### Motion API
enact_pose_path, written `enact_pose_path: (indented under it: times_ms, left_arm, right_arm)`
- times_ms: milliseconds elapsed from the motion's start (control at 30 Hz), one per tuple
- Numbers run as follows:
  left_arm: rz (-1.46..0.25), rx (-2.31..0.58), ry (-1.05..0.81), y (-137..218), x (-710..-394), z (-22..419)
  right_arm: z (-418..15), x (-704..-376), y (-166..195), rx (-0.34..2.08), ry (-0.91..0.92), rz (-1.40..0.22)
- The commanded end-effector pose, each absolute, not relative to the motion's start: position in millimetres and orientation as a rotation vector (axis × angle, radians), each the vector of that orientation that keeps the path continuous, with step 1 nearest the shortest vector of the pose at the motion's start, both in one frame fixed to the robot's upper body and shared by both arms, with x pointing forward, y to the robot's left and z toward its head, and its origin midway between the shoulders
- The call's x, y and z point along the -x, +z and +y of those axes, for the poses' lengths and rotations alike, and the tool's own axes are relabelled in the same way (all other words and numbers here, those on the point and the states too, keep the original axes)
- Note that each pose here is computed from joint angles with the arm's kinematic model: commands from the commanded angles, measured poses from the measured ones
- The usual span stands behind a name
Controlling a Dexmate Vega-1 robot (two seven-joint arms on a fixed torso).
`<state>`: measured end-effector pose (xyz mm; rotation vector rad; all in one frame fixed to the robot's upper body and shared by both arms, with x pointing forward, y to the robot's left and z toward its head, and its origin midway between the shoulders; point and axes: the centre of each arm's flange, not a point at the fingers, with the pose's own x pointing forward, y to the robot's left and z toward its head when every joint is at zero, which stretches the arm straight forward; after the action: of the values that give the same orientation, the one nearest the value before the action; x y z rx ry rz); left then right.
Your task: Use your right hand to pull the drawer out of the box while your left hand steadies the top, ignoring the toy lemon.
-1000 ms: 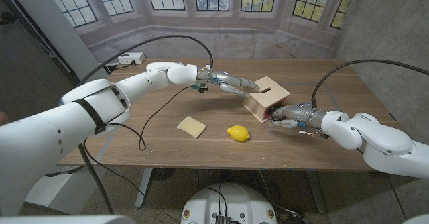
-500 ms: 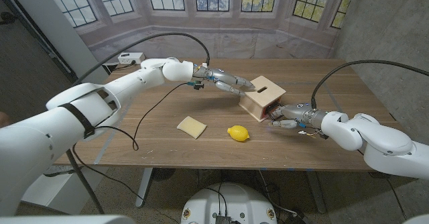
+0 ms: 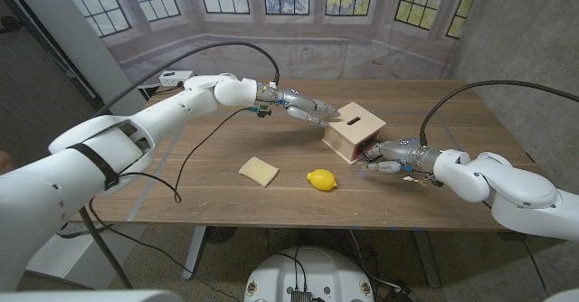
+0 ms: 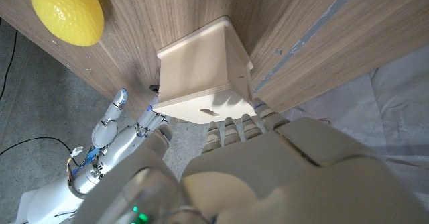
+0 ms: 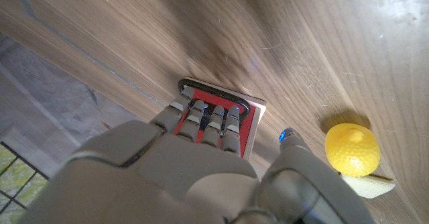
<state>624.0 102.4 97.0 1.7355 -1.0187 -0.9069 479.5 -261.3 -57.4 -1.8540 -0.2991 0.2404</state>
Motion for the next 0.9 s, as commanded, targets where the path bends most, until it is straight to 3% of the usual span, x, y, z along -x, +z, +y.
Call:
enact_pose_path:
  times_ms: [33,900]
  left_arm:
    - [-1.065,-1.768,-0.899,104.9,-620.8,93.2]
    - [-1.057,-1.894,-0.894,112.0,-623.6,85.7]
  right_arm:
    - [-259.4,-480.9,-58.3,1.846,0.242,-0.297]
    - [-255.8,-486.6,-57.4,1.857,0.270,-0.276]
